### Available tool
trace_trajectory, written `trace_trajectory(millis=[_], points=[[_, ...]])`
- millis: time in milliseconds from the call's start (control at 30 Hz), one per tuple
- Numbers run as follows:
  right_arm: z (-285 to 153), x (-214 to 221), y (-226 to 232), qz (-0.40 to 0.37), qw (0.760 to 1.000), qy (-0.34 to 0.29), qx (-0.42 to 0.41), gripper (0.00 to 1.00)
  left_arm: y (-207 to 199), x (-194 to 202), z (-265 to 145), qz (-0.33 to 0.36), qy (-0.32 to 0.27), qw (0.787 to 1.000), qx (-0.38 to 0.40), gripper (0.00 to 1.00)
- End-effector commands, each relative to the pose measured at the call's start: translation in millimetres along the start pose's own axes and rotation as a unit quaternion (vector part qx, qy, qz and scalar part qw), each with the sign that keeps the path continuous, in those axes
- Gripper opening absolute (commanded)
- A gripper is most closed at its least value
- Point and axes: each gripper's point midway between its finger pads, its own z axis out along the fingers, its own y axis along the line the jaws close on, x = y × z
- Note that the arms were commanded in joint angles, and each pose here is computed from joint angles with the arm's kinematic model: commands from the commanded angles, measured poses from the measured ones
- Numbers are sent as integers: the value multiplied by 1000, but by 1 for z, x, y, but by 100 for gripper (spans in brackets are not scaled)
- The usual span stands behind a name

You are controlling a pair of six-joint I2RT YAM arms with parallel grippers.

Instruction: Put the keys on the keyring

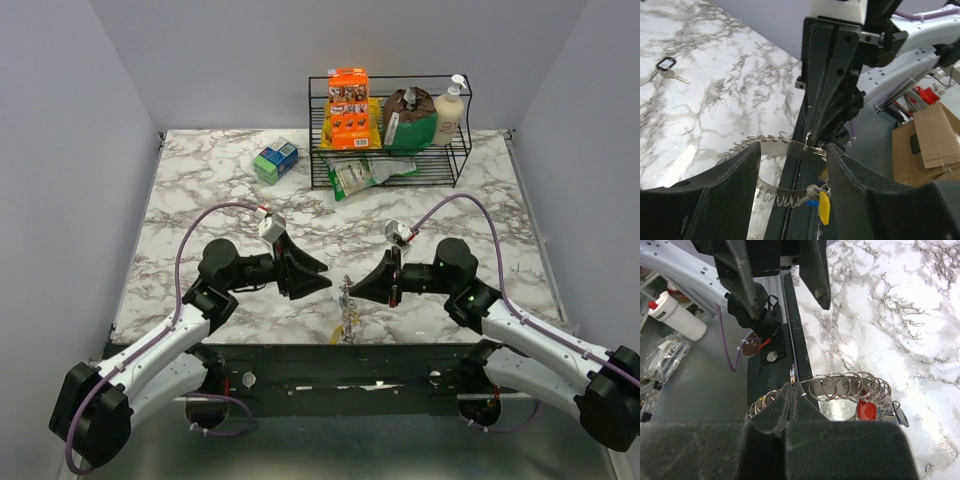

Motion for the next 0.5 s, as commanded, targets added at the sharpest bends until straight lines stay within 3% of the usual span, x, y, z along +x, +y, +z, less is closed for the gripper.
trace_trajectory(millis=[0,467], points=[[1,-25,9,-14,999,-31,-9,1,-16,-1,-1,19,4,999,46,63],[-3,-49,9,11,996,-87,22,1,-7,2,14,25,-9,1000,15,55]])
